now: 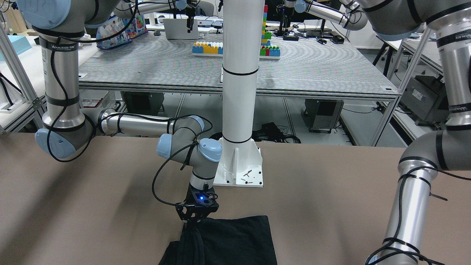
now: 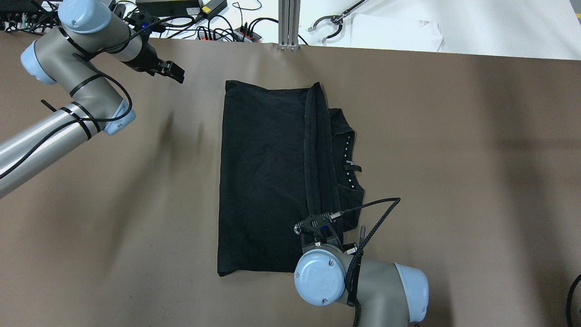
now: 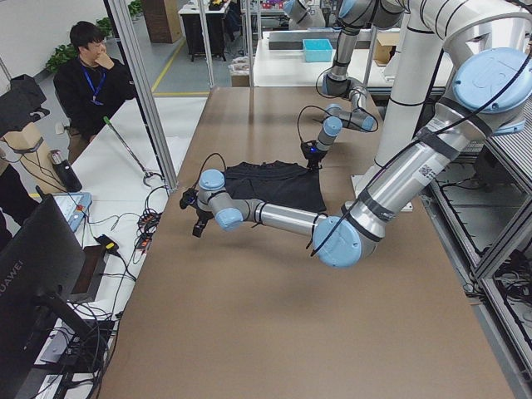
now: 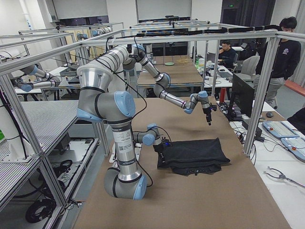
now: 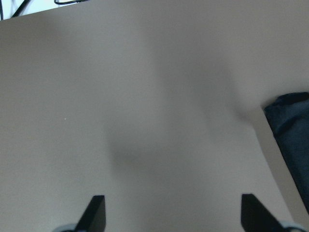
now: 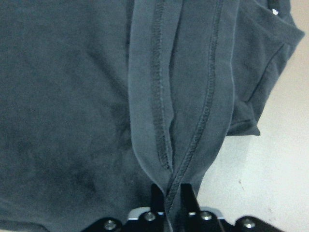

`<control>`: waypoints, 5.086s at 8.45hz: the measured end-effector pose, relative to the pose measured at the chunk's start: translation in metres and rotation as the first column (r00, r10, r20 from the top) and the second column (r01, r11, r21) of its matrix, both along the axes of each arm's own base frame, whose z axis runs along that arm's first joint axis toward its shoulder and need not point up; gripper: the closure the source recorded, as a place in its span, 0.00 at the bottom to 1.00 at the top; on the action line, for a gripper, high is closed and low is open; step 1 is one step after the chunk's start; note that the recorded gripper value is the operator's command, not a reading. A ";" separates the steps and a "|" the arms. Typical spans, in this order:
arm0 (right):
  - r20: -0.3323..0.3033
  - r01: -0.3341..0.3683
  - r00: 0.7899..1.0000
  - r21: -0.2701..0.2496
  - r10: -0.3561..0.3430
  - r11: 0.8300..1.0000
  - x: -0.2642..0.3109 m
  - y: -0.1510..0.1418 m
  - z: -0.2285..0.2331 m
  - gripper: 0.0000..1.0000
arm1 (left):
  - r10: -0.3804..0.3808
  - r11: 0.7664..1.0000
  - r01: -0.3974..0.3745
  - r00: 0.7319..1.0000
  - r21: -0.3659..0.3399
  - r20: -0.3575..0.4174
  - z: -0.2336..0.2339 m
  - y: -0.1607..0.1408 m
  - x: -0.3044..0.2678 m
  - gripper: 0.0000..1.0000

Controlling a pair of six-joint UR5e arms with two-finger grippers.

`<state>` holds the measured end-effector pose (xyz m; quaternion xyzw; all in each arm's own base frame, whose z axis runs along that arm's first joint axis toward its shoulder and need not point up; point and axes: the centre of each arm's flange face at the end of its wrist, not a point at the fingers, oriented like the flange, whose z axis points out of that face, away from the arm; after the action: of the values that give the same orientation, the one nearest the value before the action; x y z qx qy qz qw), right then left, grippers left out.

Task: Fold clothes

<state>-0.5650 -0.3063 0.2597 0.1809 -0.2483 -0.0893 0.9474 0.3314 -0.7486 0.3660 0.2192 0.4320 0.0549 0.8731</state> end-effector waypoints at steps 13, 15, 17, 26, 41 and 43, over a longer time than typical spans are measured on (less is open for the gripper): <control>0.191 -0.194 0.960 -0.074 0.205 0.978 0.052 -0.037 -0.013 0.07 | 0.003 1.000 -0.003 1.000 0.000 0.000 0.000 0.001 0.002 0.00; 0.127 -0.177 0.975 -0.032 0.180 0.984 0.036 -0.073 -0.006 0.08 | 0.004 1.000 -0.004 1.000 0.000 0.000 0.000 0.001 0.003 0.00; 0.075 -0.133 0.988 -0.015 0.134 0.991 0.025 -0.083 0.007 0.08 | 0.005 1.000 -0.005 1.000 0.000 0.000 0.000 0.002 0.004 0.00; 0.036 -0.031 0.999 -0.035 0.032 0.999 0.030 -0.093 0.025 0.25 | 0.006 1.000 -0.006 1.000 0.000 0.000 0.000 0.002 0.006 0.00; 0.083 -0.087 0.992 -0.112 0.096 0.990 0.028 -0.161 -0.013 0.06 | 0.010 1.000 -0.010 1.000 0.000 -0.002 -0.002 0.004 0.009 0.00; 0.067 -0.089 0.993 -0.121 0.097 0.989 0.019 -0.165 -0.009 0.07 | 0.010 1.000 -0.010 1.000 0.000 -0.001 -0.002 0.004 0.010 0.00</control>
<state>-0.5465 -0.4715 0.2505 0.1390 -0.2790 -0.0235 0.9499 0.3414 -0.7445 0.3644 0.2168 0.4337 0.0591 0.8726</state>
